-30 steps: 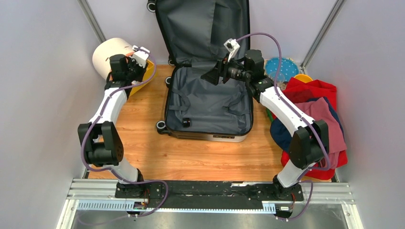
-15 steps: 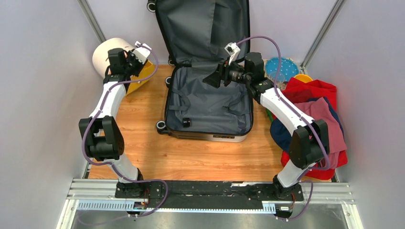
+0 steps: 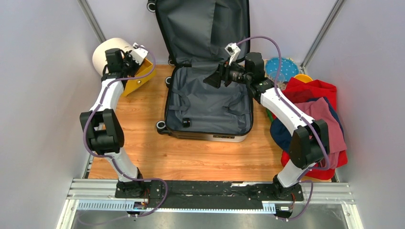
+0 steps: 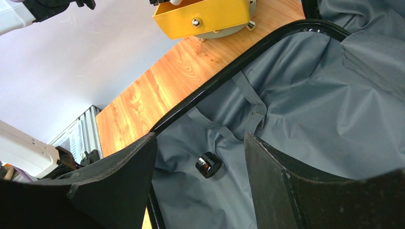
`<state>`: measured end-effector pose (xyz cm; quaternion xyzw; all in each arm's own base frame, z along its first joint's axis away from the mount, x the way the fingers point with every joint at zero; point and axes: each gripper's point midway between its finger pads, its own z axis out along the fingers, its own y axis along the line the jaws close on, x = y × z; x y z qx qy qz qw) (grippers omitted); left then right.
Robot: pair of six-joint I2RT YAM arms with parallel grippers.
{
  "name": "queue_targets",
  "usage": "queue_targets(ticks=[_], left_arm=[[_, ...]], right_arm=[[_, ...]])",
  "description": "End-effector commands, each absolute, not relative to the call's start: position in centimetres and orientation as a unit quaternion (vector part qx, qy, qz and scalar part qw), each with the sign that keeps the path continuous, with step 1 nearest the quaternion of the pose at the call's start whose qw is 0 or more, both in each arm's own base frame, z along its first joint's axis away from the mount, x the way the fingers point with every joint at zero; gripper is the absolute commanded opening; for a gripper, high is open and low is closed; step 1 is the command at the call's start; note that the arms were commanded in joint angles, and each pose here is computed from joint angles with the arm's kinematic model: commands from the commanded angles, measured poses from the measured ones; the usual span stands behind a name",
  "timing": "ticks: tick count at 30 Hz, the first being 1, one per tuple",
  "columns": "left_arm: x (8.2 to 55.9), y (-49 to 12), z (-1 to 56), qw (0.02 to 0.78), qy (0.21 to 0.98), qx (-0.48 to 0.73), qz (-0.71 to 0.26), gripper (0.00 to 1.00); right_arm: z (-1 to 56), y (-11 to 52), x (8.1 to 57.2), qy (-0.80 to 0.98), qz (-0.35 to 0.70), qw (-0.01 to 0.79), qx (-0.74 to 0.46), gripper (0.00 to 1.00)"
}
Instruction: Open, take out, and arrange the luggage
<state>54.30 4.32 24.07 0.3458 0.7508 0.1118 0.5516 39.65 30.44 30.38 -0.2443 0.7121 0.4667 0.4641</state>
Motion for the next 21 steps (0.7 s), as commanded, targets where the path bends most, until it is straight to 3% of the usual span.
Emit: queue_targets(ticks=[1,6,12,17,21], left_arm=[[54.8,4.6,26.1,0.573,0.726,0.360,0.121,0.16],[54.5,4.3,26.8,0.583,0.729,0.343,0.106,0.43],[53.9,3.8,28.2,0.590,0.728,0.337,0.090,0.55],[53.0,3.6,30.3,0.603,0.723,0.327,0.083,0.52],[51.0,1.5,30.5,0.599,0.733,0.323,0.016,0.33]], right_arm=[[32.8,30.2,39.4,0.691,0.464,0.491,-0.258,0.70],[32.5,30.3,39.5,0.691,0.467,0.487,-0.260,0.71],[32.5,30.5,39.6,0.692,0.472,0.483,-0.256,0.71],[32.6,30.5,39.7,0.689,0.475,0.484,-0.254,0.71],[32.7,30.6,39.6,0.689,0.475,0.484,-0.254,0.71]])
